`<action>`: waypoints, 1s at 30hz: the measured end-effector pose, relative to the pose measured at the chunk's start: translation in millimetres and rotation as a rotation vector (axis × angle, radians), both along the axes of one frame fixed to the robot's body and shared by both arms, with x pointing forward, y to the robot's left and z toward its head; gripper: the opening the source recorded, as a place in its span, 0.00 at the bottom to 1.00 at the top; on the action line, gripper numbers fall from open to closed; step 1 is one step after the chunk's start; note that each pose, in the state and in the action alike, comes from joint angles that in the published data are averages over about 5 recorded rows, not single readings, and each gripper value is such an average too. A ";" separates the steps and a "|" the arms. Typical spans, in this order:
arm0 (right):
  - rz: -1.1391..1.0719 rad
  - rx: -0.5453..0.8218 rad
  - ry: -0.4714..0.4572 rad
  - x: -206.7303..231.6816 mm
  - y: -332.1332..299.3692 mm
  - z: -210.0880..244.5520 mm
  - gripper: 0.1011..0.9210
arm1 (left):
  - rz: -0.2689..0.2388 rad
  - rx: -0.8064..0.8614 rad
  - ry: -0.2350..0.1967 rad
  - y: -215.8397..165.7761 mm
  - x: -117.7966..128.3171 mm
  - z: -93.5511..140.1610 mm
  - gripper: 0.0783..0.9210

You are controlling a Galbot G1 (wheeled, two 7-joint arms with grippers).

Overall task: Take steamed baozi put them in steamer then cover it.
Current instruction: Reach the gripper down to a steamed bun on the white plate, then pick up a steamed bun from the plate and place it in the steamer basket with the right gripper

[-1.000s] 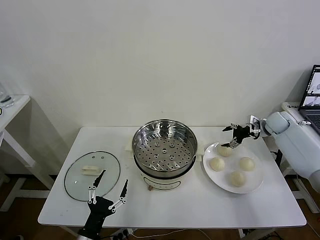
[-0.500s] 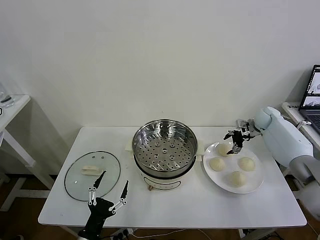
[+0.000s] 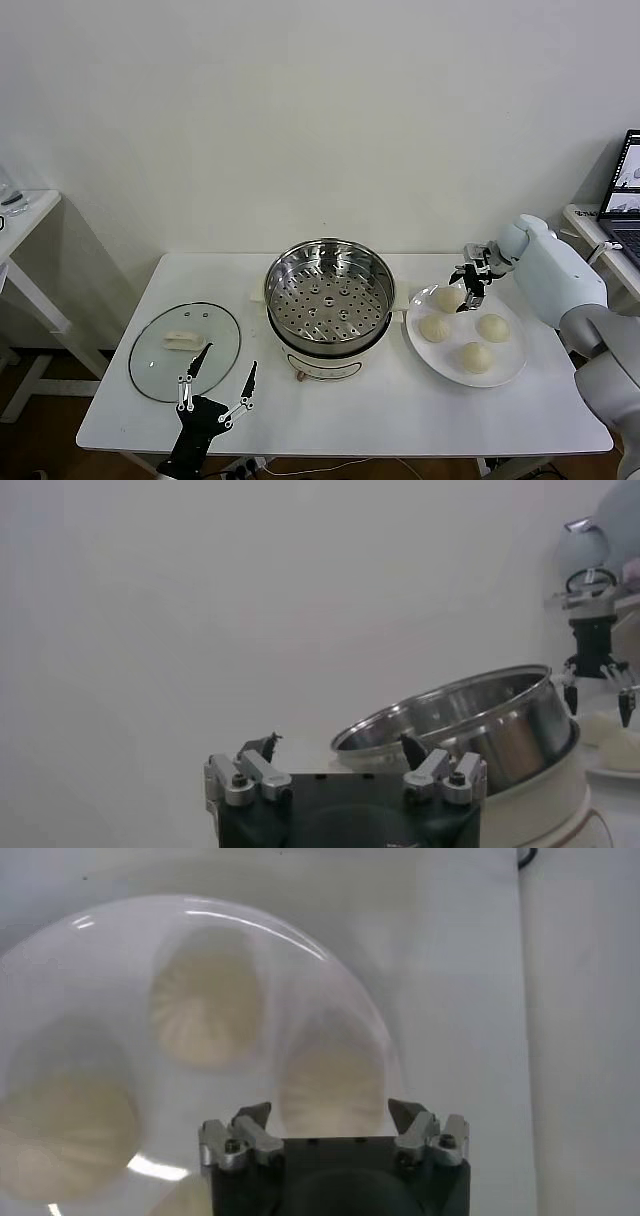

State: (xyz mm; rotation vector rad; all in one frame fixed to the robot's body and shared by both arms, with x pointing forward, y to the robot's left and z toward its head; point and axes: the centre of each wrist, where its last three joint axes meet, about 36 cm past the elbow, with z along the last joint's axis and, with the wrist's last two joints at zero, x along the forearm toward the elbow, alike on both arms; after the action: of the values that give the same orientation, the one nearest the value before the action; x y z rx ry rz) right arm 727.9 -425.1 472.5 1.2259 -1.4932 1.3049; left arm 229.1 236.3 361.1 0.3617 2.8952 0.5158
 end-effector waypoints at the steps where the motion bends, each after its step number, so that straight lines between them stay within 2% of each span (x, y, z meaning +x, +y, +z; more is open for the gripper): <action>1: 0.000 -0.001 0.000 0.2 0.7 -1.0 0.80 | 0.000 0.000 0.000 0.0 0.1 -0.1 0.88; 9: 0.012 -0.008 -0.003 -0.6 2.8 -7.1 0.71 | 0.003 -0.001 -0.001 -0.2 0.3 -0.6 0.88; 17: 0.064 -0.005 -0.030 -0.4 3.5 6.0 0.69 | 0.007 -0.003 -0.006 -0.3 -0.4 1.7 0.88; 22: 0.163 0.000 -0.081 1.1 9.6 38.2 0.69 | 0.006 -0.006 -0.014 -1.0 -0.7 5.2 0.88; 30: 0.475 -0.025 -0.207 1.3 57.4 129.0 0.69 | 0.000 -0.013 -0.025 -3.3 -1.8 10.5 0.88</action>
State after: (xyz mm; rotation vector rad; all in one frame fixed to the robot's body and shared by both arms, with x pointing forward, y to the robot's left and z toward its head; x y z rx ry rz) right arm 729.1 -367.7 601.5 1.5273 -1.3641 1.8017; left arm 227.3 233.1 371.6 0.3508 2.8728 0.4984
